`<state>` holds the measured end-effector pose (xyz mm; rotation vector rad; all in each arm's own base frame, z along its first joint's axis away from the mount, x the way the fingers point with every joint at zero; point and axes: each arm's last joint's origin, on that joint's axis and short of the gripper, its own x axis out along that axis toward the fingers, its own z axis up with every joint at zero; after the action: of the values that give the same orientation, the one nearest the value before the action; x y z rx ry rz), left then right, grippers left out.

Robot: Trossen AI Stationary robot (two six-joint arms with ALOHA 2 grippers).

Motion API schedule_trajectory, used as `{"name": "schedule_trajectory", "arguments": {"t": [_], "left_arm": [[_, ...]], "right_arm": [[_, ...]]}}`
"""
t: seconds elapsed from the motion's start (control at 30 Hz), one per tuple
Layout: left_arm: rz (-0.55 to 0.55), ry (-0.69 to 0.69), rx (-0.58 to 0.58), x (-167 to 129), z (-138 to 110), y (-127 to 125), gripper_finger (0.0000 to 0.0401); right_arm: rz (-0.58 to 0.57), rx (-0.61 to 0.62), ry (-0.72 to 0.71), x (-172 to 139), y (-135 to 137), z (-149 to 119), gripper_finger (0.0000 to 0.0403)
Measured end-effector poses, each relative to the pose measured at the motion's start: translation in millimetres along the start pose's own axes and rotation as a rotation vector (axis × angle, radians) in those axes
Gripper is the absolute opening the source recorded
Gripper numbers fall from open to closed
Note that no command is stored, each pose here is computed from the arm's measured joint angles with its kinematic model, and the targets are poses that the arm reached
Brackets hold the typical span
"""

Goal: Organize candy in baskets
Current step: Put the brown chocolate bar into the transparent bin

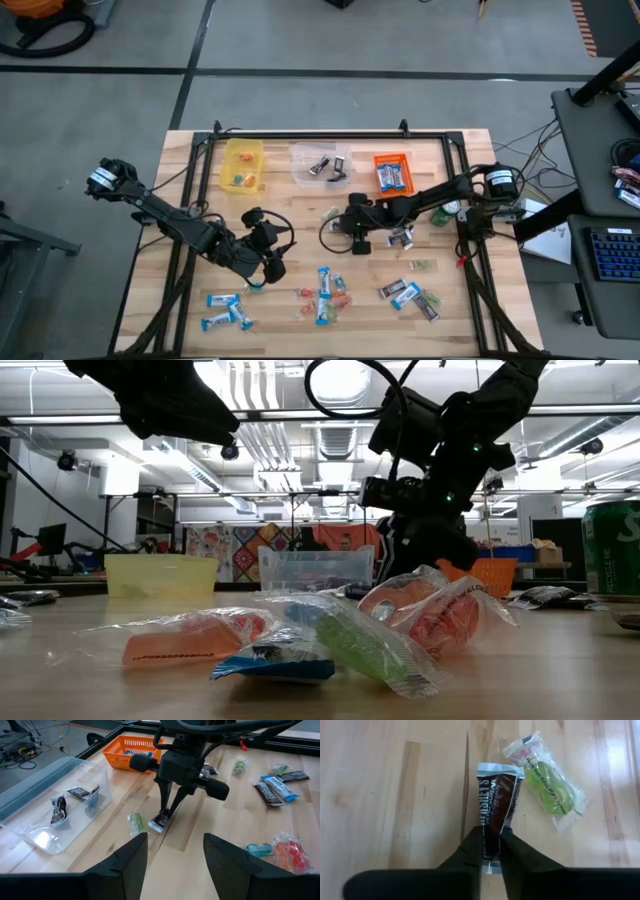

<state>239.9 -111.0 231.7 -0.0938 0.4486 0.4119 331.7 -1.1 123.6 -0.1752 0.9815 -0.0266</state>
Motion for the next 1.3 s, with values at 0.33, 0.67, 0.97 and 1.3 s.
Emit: {"name": "schedule_trajectory", "arguments": {"t": [0.33,0.67,0.97,1.3], "left_arm": [[-0.001,0.001,-0.02,1,-1,0,0.0176],[0.011,0.033,-0.046,9,-11,-7,0.0176],[-0.001,0.052,-0.056,11,-19,-14,0.0176],[-0.019,0.053,-0.054,7,-21,-17,0.0176]], "right_arm": [[0.055,0.004,-0.086,-20,-2,16,0.0022],[-0.118,-0.023,-0.271,-64,-27,60,0.0022],[-0.409,0.025,-0.286,-62,-79,76,0.0022],[-0.368,0.226,-0.257,-35,-120,64,0.0053]]}}
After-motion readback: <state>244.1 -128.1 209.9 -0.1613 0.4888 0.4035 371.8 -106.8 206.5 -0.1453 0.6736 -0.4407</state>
